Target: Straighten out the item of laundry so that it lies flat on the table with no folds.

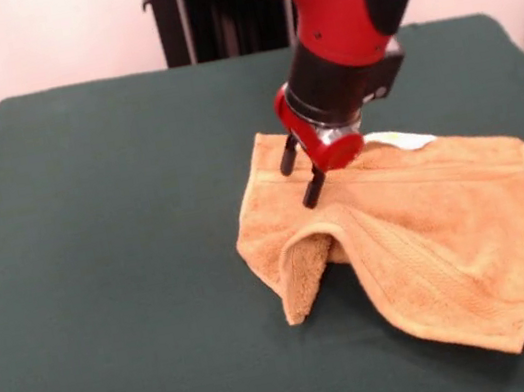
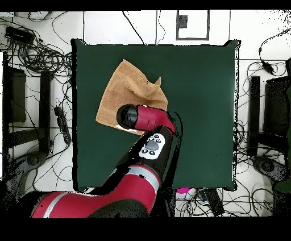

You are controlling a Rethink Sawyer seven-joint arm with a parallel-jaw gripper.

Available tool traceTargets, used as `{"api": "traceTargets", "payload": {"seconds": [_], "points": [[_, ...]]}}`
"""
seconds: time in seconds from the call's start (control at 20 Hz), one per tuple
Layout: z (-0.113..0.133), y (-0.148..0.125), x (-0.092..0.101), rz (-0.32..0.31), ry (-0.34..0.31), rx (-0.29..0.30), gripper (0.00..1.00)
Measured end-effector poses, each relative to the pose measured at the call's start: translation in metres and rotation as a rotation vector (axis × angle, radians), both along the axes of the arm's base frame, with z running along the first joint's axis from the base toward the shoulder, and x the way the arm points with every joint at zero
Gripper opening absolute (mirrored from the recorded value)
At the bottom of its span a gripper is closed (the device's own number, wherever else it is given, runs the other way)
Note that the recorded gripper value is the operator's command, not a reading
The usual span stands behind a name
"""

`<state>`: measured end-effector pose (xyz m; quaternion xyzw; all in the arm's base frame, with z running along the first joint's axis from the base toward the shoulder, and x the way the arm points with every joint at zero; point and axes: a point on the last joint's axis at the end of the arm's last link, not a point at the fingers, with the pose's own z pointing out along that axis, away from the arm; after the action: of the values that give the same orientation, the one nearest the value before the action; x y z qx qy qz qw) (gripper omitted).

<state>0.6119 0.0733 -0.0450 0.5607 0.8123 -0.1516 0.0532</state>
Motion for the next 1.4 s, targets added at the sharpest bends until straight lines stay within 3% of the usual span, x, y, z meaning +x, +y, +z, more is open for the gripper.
{"api": "traceTargets", "payload": {"seconds": [0.35, 0.85, 1.4], "points": [[0.000, 0.007, -0.009, 0.033, -0.013, -0.031, 1.00], [0.001, 0.010, -0.036, 0.051, -0.025, -0.054, 1.00], [0.000, -0.002, -0.088, 0.011, 0.039, -0.065, 1.00]]}}
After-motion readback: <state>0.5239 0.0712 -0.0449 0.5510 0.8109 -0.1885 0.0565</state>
